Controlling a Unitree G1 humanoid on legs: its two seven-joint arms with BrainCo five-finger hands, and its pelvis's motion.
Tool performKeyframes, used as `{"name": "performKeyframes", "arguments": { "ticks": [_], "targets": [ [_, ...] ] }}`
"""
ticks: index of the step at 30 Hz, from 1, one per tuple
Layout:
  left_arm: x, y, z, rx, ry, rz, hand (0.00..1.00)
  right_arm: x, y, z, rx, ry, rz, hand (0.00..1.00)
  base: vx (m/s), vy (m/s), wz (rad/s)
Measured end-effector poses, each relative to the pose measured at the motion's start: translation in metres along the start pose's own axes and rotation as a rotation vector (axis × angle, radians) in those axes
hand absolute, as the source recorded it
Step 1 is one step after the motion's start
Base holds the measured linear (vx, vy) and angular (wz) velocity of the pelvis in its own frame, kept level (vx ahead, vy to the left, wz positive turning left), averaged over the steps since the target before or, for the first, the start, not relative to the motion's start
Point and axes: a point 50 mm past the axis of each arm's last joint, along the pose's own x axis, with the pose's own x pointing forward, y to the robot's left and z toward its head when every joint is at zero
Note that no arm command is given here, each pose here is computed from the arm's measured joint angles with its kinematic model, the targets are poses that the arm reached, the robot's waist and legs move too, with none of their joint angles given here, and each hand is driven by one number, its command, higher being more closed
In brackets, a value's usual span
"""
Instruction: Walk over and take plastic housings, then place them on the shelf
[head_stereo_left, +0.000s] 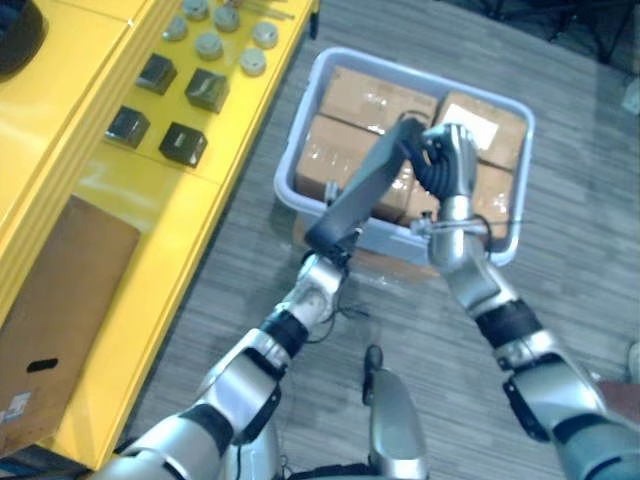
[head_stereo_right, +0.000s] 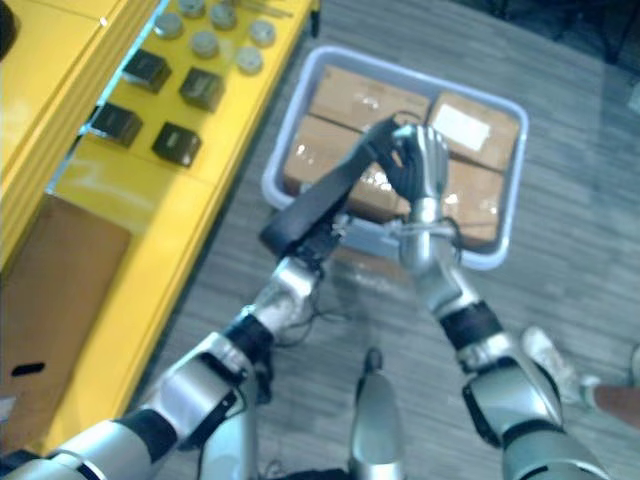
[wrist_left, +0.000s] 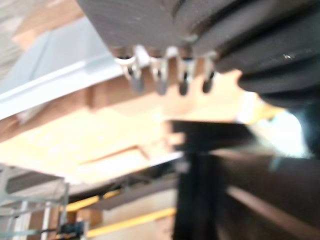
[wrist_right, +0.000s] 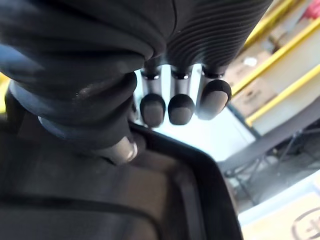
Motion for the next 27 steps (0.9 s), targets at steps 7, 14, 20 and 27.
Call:
{"name": "performKeyframes", "arguments": {
  "ticks": [7, 14, 20, 27],
  "targets": [
    [0.005, -0.019, 0.003, 0.071, 0.002, -0.054, 0.00, 0.016, -0.009, -0.005, -0.020, 0.094, -0.096, 1.00, 0.07, 0.050, 0.07],
    [0.004, -0.025, -0.001, 0.091, 0.020, -0.060, 0.00, 0.018, -0.017, -0.033, -0.086, 0.304, -0.172, 1.00, 0.01, 0.001, -0.03],
    [0.002, -0.035, -0.022, 0.135, 0.075, -0.073, 0.00, 0.015, -0.036, -0.060, -0.080, 0.509, -0.314, 1.00, -0.01, 0.000, -0.03],
    [0.001, -0.039, -0.029, 0.173, 0.095, -0.089, 0.00, 0.016, -0.062, -0.079, -0.116, 0.606, -0.404, 1.00, 0.02, -0.013, -0.09]
  ]
}}
